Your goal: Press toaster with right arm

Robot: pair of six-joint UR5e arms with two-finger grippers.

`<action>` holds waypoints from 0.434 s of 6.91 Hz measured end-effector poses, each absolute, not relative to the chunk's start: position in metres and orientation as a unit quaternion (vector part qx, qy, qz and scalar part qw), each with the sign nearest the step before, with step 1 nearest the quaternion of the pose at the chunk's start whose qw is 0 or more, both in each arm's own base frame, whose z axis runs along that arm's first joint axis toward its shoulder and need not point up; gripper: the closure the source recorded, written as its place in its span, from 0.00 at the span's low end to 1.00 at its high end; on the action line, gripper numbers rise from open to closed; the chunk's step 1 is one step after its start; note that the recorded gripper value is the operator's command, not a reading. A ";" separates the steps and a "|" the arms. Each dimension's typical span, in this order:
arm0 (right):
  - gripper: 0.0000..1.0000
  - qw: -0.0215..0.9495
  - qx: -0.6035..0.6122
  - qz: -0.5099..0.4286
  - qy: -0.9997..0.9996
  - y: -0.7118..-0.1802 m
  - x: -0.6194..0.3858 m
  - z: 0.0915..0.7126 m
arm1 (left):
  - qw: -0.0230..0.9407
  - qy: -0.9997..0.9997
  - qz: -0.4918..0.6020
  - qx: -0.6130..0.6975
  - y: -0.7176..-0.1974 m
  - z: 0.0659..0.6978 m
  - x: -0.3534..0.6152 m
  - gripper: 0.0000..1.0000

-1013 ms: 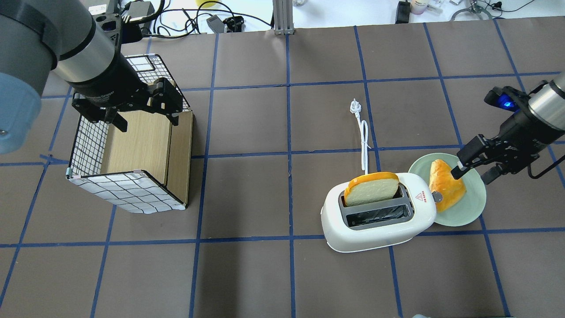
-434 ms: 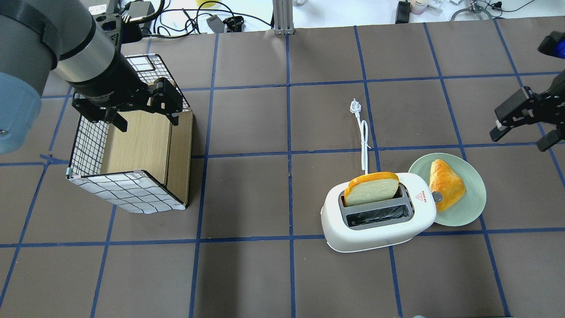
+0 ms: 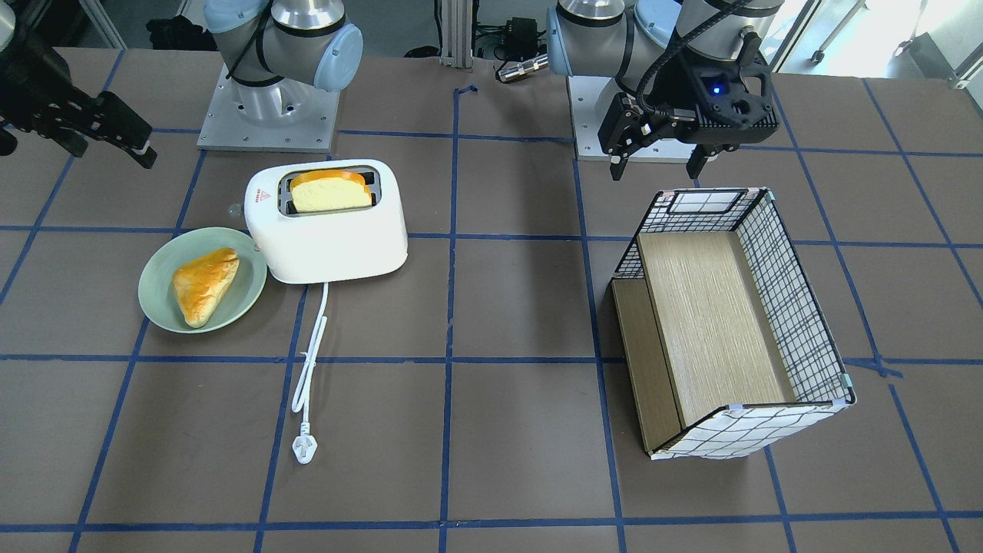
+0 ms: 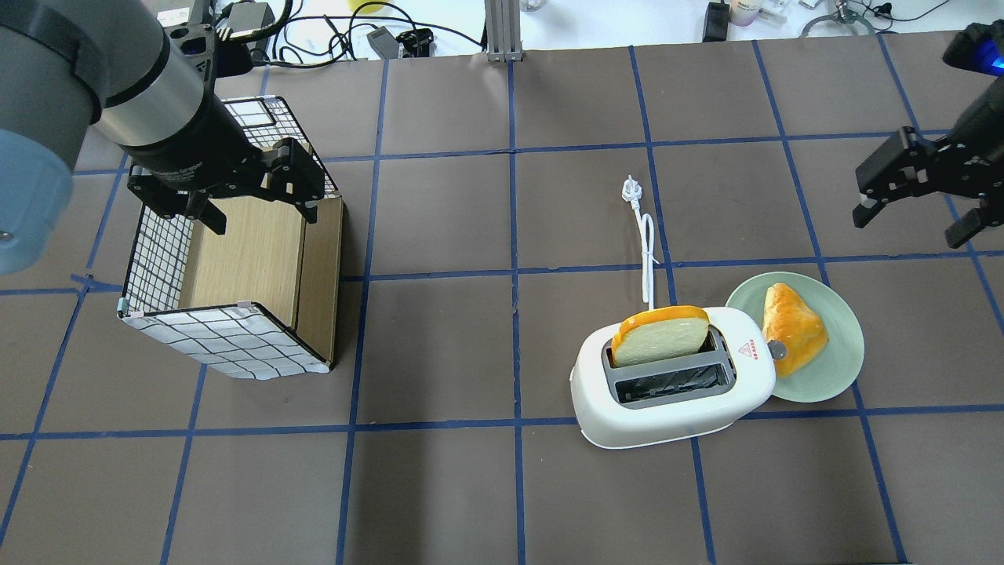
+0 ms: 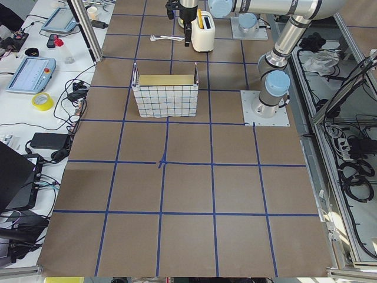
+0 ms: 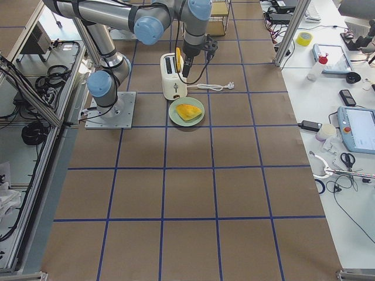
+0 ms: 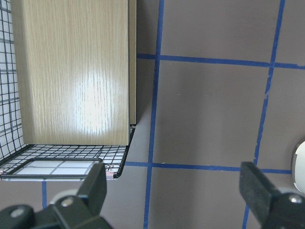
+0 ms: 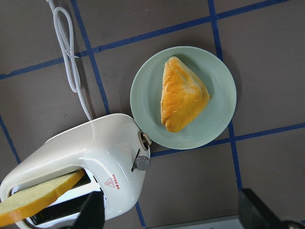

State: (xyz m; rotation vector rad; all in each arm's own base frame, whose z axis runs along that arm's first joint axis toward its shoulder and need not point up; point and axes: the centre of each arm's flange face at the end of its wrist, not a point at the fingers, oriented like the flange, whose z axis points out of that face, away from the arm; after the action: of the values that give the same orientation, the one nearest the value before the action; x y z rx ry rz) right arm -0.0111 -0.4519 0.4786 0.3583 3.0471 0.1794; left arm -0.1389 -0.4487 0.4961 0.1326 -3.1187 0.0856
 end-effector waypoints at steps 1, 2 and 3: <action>0.00 0.018 0.121 0.048 0.991 -0.454 0.021 0.482 | 0.010 -0.999 0.027 0.042 -0.449 0.496 -0.139 0.00; 0.00 0.005 0.122 0.032 0.992 -0.455 0.054 0.486 | 0.010 -0.999 0.027 0.042 -0.449 0.496 -0.139 0.00; 0.00 -0.005 0.117 0.013 0.993 -0.453 0.083 0.492 | 0.010 -0.999 0.027 0.042 -0.449 0.496 -0.139 0.00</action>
State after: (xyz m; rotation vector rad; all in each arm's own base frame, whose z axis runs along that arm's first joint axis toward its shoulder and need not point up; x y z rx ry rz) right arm 0.0830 -0.4532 0.4921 0.3693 3.1302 0.0405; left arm -0.1389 -0.4486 0.4959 0.1327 -3.1183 0.0848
